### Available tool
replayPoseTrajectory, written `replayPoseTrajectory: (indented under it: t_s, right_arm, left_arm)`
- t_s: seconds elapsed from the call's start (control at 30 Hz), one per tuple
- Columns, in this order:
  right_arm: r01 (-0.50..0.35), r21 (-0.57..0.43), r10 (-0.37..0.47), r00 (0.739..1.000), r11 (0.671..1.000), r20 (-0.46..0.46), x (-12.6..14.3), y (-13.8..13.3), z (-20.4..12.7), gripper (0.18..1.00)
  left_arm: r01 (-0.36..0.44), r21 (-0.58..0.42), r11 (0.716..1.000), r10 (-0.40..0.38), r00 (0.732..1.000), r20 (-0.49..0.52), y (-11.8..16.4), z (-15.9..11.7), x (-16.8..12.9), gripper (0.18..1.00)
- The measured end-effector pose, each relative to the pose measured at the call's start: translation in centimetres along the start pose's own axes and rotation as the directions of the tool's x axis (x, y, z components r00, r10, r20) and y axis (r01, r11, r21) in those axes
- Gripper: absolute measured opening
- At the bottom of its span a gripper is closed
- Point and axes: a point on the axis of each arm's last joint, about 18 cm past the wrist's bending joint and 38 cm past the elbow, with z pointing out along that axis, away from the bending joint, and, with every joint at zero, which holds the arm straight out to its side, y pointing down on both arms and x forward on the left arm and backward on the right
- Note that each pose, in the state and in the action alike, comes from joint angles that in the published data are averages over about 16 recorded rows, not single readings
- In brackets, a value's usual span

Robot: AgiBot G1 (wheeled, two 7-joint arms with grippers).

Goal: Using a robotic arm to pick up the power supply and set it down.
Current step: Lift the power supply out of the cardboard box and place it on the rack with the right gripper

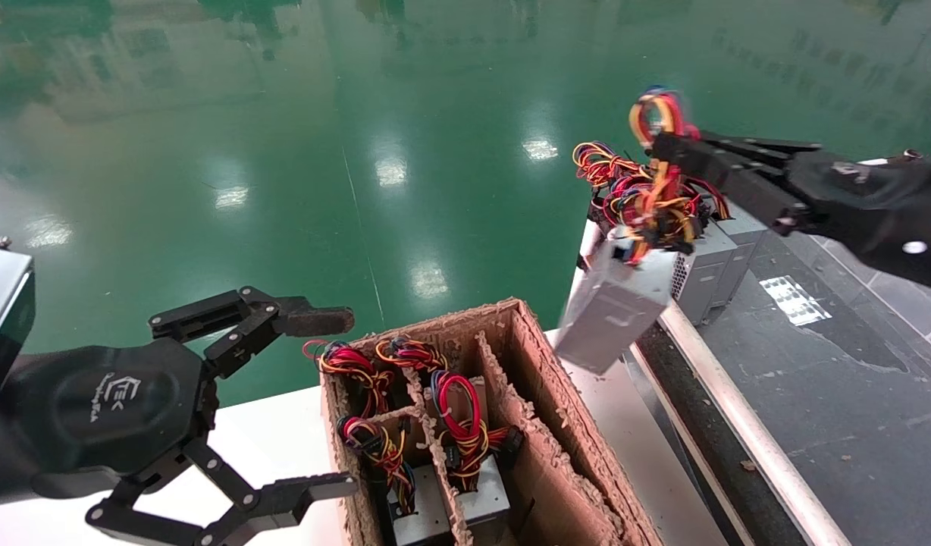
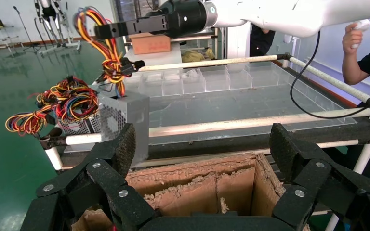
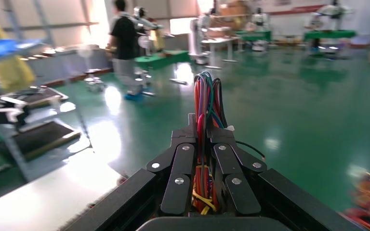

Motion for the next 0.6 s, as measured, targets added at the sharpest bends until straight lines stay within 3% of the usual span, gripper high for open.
replayPoseTrajectory:
  t_s: [0.6]
  right_arm:
    - [0.019, -0.043, -0.029, 0.966, 0.999, -0.256, 4.0, -0.9, -9.2, 0.216]
  left_arm:
    - [0.0, 0.0, 1.0, 0.0, 1.0, 0.0, 0.0, 0.0, 0.0, 1.001]
